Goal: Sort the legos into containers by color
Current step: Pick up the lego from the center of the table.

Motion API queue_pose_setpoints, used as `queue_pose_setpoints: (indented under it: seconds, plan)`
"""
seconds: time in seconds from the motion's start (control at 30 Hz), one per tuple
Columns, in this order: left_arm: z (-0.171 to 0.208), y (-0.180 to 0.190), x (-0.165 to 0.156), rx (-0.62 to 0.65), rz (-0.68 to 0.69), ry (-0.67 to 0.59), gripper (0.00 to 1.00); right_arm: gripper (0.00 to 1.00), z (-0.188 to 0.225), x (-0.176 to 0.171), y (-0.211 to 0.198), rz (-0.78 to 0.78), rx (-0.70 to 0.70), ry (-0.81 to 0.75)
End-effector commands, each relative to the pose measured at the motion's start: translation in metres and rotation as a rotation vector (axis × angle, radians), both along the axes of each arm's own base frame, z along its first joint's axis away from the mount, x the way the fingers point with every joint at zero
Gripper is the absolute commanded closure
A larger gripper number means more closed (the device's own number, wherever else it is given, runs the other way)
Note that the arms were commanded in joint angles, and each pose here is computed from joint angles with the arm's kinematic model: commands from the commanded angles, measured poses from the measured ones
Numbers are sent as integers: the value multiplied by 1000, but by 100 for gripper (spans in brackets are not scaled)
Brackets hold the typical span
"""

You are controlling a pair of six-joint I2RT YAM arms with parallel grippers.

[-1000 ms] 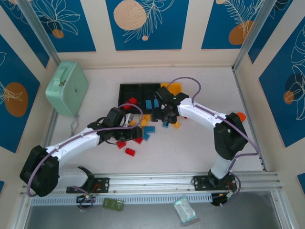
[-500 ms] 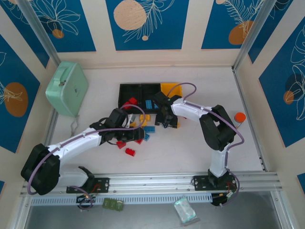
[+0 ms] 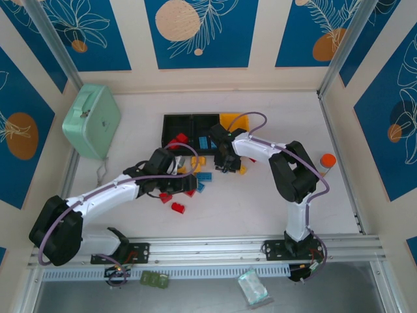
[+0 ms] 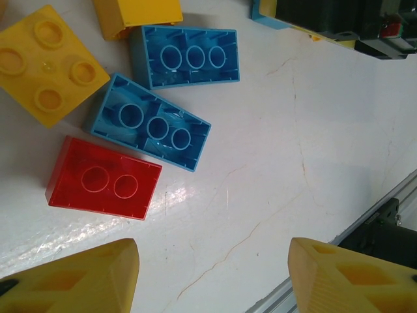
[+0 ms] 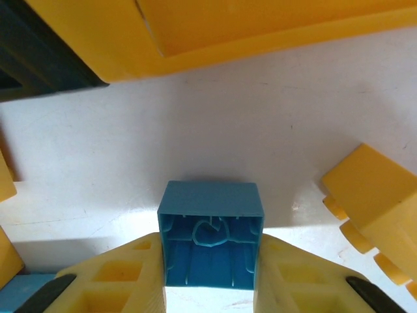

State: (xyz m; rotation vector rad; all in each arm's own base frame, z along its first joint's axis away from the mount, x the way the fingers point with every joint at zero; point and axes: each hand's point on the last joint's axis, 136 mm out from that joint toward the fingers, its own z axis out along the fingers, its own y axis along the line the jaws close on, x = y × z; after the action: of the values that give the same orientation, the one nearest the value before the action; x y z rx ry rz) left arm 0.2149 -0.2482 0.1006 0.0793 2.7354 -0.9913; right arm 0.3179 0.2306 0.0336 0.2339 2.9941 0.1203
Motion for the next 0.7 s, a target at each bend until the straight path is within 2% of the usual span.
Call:
queue_pose_setpoints:
  seconds: [0.0, 0.13, 0.27, 0.37, 0.67]
  plan:
    - [6, -2, 3, 13, -13, -36, 39, 70, 33, -10, 8, 33, 31, -50]
    - [10, 2, 7, 23, 7, -62, 38, 69, 64, -12, 17, 76, 70, -108]
    - [10, 2, 8, 26, 11, -63, 39, 69, 89, 1, 31, 115, 118, -159]
    - [10, 3, 7, 17, 21, -64, 39, 69, 100, 20, 42, 140, 140, -178]
    - [13, 17, -1, 34, 53, -80, 39, 68, 100, 92, 70, 158, 164, -192]
